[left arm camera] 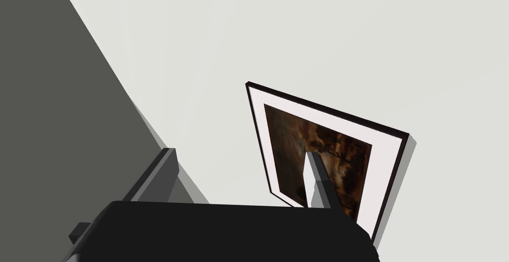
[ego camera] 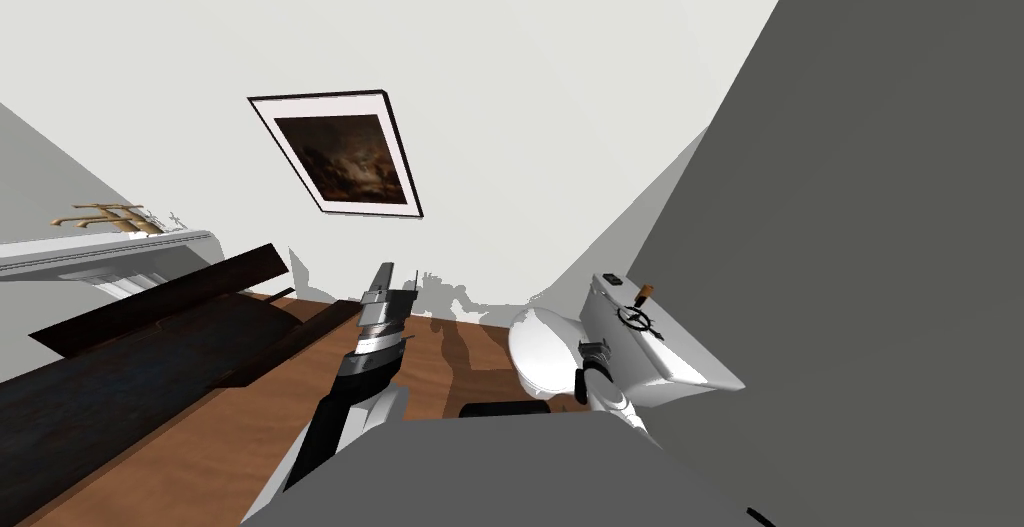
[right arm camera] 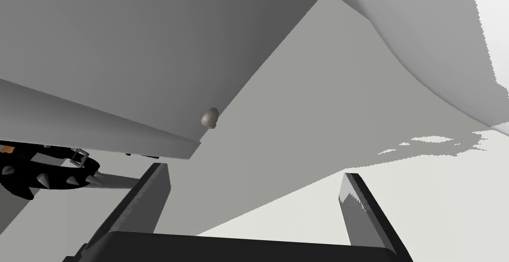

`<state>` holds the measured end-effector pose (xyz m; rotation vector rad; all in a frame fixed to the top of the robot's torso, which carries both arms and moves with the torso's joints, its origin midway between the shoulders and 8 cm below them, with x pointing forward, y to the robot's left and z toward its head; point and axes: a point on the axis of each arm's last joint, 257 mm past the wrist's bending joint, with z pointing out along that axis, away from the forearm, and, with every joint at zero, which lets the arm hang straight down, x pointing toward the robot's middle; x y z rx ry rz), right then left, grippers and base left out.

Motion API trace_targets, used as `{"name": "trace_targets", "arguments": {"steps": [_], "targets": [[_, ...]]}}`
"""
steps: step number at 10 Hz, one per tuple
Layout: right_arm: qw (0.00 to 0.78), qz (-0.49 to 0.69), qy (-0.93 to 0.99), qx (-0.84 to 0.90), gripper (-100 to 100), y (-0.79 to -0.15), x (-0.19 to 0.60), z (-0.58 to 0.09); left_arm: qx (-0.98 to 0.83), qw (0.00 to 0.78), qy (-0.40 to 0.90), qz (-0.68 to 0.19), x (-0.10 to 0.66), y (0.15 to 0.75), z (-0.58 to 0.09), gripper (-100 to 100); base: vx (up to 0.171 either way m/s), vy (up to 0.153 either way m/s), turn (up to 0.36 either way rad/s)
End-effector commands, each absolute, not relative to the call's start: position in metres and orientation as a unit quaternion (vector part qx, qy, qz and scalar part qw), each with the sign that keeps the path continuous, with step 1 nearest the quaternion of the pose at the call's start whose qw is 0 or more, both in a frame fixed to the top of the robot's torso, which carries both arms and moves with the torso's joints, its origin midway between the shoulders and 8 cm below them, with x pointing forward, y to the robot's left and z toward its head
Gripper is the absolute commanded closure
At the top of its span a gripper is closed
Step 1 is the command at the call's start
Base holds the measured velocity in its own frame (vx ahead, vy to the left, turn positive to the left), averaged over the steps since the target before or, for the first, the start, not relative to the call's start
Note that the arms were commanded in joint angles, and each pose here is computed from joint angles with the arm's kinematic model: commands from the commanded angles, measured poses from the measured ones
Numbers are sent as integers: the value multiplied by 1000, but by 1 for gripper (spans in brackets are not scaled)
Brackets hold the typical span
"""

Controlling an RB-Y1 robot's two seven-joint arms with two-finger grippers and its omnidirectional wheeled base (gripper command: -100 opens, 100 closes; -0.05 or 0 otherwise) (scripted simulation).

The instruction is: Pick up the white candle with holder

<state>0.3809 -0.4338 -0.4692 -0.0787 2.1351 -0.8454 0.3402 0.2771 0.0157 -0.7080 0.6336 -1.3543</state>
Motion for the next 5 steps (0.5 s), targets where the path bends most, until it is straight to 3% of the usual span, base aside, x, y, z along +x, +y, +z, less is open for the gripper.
{"name": "trace_targets", "arguments": {"steps": [1,5], "targets": [[398,-369,838,-47,-100,-448,377,-467,-315,677,282,-603,340,277,16,0,16,10,3],[383,-452,800,-98,-100,-478,383,-444,-315,677,282,-603,340,277,16,0,14,6,0]]}}
